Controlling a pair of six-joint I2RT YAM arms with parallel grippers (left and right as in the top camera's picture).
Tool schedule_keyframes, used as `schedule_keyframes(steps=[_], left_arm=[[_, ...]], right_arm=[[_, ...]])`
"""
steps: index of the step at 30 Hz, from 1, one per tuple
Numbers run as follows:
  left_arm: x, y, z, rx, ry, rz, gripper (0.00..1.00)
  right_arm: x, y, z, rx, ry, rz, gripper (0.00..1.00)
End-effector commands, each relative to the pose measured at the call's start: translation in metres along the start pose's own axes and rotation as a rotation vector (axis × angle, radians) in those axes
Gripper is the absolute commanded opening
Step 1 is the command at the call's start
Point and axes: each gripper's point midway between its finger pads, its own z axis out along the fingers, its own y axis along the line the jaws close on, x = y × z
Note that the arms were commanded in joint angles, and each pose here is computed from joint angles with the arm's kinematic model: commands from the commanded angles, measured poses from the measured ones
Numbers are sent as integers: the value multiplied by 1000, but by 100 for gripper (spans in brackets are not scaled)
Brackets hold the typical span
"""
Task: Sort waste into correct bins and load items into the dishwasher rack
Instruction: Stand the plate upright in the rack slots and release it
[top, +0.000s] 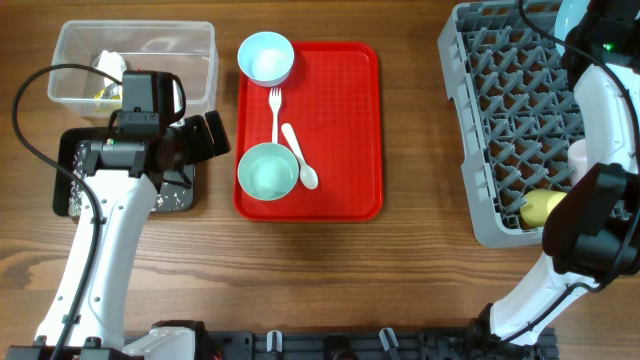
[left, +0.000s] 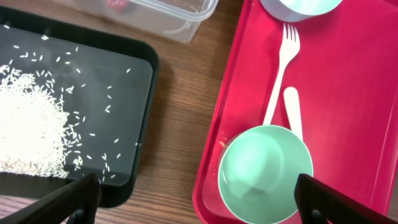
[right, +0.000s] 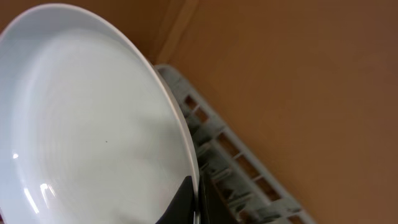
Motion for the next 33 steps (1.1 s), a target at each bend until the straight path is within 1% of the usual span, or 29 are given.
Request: schedule_keyframes(steps=[1,7,14,17,28,30,31,32,33], left_arm=[[-5,-2,1,8,-12,-4,100],[-6,-2,1,9,-17,-3,100],[-10,-3,0,14,-30,-3,100],[-12,-4,0,17,-40,-3,100],[-13,-4,0,18,-43,-3,100],[-13,-5,0,18,-44,-3,100],[-13,-5,0,18,-44,-3,100],[-13,-5,0,18,-44,-3,100],[-13,-5,0,18,-44,-3,100]], right_arm=[[3,-11,4,74,15,-56,4],[9,11,4,-50,23,-87,4],[8,21,1,-86,14,-96,4],[11,31,0,-141,19,-109,4],[12,33,1,-148,18,-108,4],[13,38,0,-175,16,-111,5],[13,41,-1,-194,15,-113,7],[14,46,-2,-221,16,-118,14],[16,49,-3,-240,19,-122,24]])
